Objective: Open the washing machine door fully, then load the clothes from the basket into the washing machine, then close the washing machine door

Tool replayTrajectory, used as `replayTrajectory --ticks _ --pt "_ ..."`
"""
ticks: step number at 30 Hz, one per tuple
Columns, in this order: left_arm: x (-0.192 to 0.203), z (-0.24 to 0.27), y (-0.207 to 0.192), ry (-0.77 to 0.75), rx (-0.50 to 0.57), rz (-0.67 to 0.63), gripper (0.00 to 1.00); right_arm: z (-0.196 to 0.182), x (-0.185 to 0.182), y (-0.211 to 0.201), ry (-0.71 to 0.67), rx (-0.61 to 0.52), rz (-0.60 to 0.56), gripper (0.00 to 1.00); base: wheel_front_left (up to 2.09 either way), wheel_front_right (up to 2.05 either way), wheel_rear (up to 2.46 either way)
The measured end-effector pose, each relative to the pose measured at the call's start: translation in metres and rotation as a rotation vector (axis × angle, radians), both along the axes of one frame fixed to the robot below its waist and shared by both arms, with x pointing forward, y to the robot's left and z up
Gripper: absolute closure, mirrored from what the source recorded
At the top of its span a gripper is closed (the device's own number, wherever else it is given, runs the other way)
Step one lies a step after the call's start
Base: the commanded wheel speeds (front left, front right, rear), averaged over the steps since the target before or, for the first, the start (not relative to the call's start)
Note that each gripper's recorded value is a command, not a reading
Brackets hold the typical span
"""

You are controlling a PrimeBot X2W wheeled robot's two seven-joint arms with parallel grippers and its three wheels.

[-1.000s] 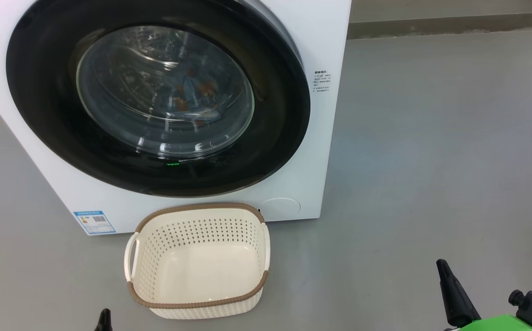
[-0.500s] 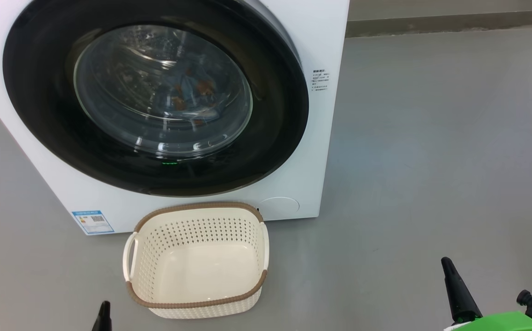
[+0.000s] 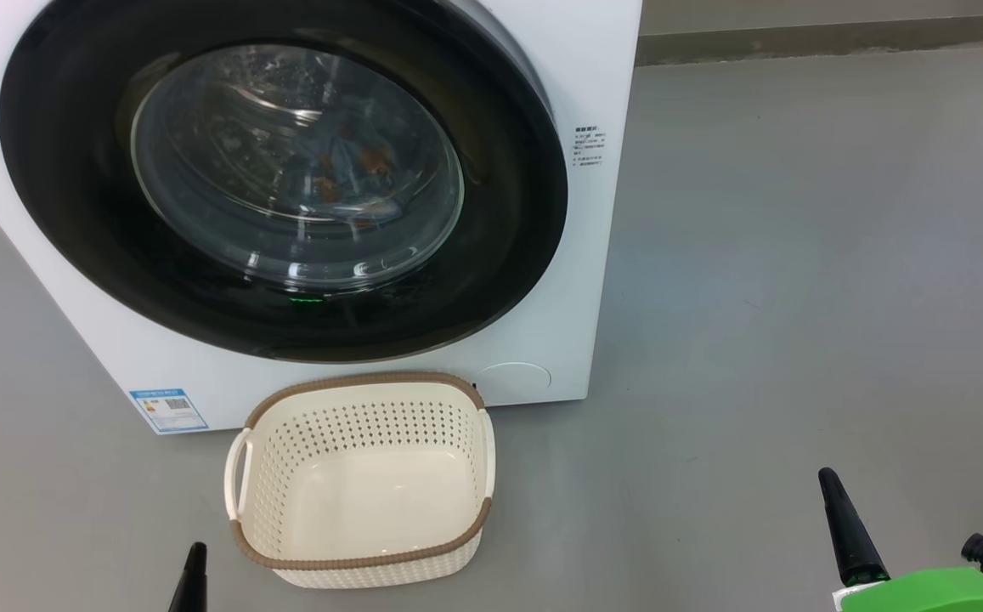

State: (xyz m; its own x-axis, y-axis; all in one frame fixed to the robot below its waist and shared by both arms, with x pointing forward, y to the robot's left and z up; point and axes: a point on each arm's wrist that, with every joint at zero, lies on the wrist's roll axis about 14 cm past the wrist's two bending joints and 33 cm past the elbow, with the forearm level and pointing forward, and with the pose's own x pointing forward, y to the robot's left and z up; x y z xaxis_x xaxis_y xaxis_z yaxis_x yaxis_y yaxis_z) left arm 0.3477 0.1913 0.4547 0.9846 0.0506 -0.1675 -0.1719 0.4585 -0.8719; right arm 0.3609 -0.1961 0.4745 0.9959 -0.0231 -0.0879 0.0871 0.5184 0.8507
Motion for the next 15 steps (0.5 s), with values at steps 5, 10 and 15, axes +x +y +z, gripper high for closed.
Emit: replayTrajectory --ticks 5,10,15 --pt "0.0014 0.0001 -0.0005 0.001 -0.05 0.001 1.0 -0.0009 0.0007 -0.0012 0.005 0.055 -0.007 1.0 0.0 0.0 0.0" --pt "0.0055 0.0033 -0.001 -0.01 -0.098 0.004 1.0 0.0025 0.0044 -0.0031 -0.004 0.111 -0.015 1.0 0.0 0.0 0.0" --pt "0.0063 0.0031 -0.0018 -0.008 -0.135 0.003 1.0 0.0008 0.004 -0.0052 0.003 0.151 -0.024 1.0 0.0 0.0 0.0"
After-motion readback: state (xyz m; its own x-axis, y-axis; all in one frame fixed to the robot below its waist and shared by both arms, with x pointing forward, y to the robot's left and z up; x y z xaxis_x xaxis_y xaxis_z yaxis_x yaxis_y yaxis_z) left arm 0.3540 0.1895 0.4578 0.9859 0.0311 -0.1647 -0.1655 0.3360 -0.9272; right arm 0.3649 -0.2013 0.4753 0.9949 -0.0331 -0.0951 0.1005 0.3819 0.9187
